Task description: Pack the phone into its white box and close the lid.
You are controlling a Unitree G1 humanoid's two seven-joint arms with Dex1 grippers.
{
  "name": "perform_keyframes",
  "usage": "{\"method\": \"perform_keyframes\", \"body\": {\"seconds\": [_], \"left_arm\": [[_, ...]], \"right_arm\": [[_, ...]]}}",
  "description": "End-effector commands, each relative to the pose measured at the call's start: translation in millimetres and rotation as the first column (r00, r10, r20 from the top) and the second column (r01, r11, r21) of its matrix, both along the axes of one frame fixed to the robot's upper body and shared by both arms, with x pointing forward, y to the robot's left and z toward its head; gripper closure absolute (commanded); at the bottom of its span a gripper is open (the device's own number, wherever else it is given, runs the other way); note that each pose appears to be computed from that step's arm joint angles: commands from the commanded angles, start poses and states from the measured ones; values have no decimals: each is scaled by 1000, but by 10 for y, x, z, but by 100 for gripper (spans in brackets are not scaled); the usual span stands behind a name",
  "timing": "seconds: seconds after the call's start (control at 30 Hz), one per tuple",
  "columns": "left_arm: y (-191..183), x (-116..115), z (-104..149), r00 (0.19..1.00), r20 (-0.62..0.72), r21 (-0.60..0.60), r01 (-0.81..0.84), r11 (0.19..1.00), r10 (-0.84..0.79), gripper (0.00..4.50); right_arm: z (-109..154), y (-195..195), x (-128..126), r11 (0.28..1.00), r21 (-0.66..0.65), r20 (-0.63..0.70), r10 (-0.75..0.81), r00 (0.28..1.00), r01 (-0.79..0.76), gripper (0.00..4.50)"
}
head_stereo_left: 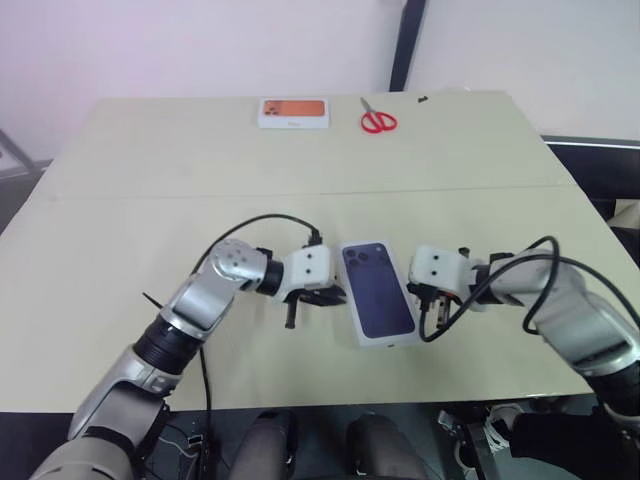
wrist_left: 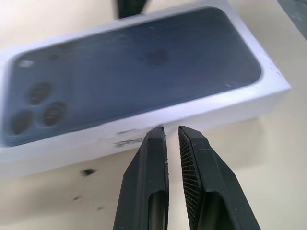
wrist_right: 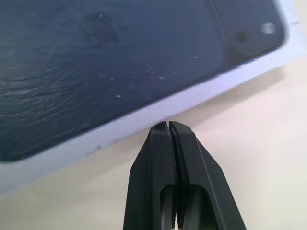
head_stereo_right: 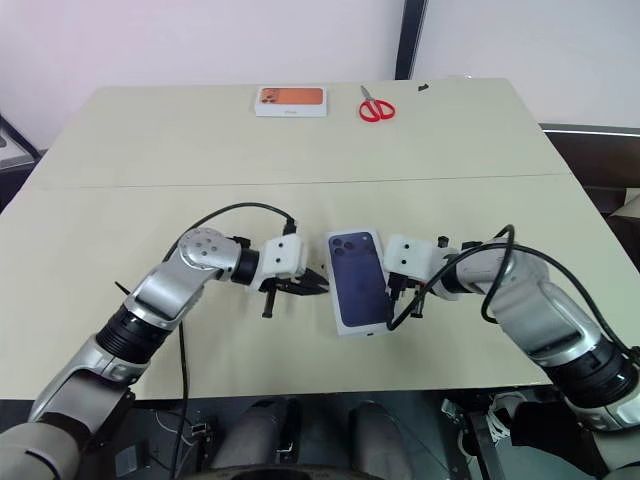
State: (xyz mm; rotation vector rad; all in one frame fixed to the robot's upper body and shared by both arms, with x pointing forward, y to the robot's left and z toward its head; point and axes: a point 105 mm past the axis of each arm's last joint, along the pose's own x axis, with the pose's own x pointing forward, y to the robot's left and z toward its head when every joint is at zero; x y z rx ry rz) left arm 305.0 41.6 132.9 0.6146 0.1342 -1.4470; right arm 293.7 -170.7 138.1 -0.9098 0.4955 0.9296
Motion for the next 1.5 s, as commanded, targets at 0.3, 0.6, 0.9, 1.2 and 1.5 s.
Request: {"method": "perform_keyframes", "body": {"seconds": [0.3,0.6,0.9,1.2,1.5], "left_arm": [[-210,453,156,990,83,-10,-113,994,113,401],[-276,484,-326,993,67,194,-104,975,92,401],[160,836,617,905,157,-237,-355,904,396,401],[1363,457,739,756,136,-345,-570,746,641,401],[1919,77,363,579,50,-312,-765,563,814,401]], "right_arm": [[150,169,-474,975,189,-112,142,984,-119,444],[-311,110,-541,996,87,-152,43,987,-30,444],[396,-33,27,930,356,146,-152,978,92,444],[638,-472,575,802,555,202,-388,899,221,444],[348,-308,712,769,612,81,-295,952,186,444]]}}
